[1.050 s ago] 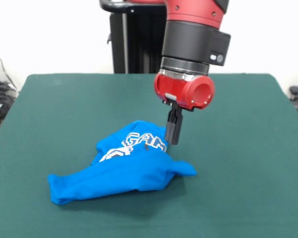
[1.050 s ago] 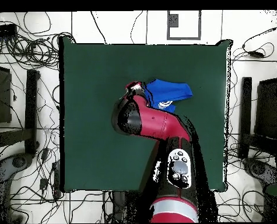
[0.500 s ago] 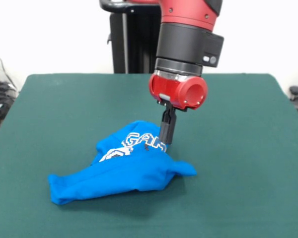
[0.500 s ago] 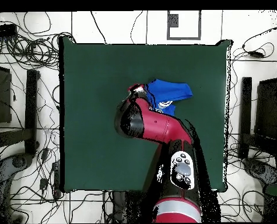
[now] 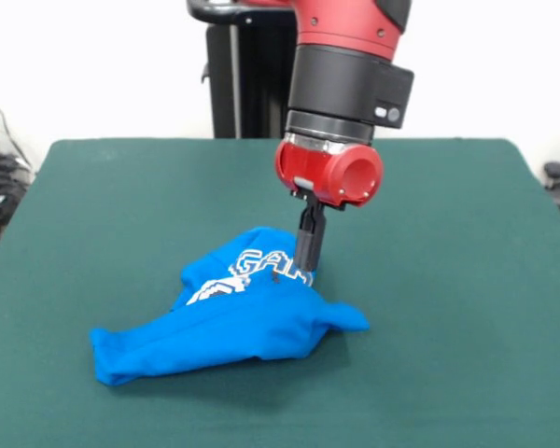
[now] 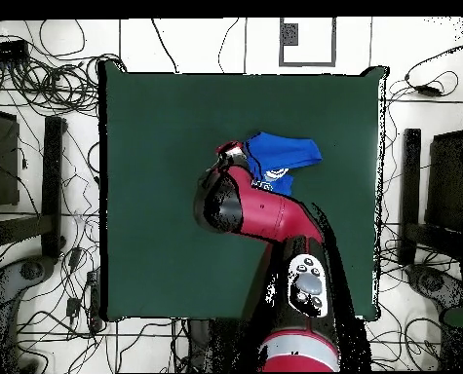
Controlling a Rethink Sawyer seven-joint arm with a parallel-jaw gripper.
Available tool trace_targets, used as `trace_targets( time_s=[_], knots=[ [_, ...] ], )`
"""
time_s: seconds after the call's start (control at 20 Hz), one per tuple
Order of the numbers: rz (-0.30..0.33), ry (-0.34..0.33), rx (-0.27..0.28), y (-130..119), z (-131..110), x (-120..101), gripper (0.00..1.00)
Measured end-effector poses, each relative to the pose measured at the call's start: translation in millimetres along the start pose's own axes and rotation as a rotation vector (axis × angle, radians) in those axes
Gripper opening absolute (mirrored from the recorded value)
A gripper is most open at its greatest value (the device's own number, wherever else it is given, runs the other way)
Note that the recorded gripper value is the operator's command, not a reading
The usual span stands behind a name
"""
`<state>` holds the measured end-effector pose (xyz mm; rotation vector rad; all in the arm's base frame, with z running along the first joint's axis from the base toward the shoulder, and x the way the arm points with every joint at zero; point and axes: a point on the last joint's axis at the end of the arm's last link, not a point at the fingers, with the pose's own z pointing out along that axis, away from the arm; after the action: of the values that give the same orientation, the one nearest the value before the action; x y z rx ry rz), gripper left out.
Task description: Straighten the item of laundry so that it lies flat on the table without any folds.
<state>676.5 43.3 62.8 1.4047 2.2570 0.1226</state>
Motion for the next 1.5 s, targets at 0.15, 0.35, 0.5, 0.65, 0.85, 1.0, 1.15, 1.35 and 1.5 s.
trace_targets(
  time_s=[0.15,0.35,0.5,0.65,0.85,1.0,1.15,1.35,1.5],
  knots=[
    [0.003,0.008,-0.016,4,1,5,0.00],
    [0.006,0.009,-0.027,4,3,7,0.00],
    [-0.001,0.009,-0.037,2,5,6,0.00],
    [-0.007,0.006,-0.042,-1,7,4,0.00],
    [-0.004,0.002,-0.045,-7,10,-3,0.00],
    [-0.010,-0.002,-0.042,-14,11,-7,0.00],
    [-0.018,0.001,-0.039,-17,11,-5,0.00],
    [-0.019,0.007,-0.030,-22,11,-2,0.00],
    [-0.020,0.014,-0.021,-27,11,2,0.00]
  ],
)
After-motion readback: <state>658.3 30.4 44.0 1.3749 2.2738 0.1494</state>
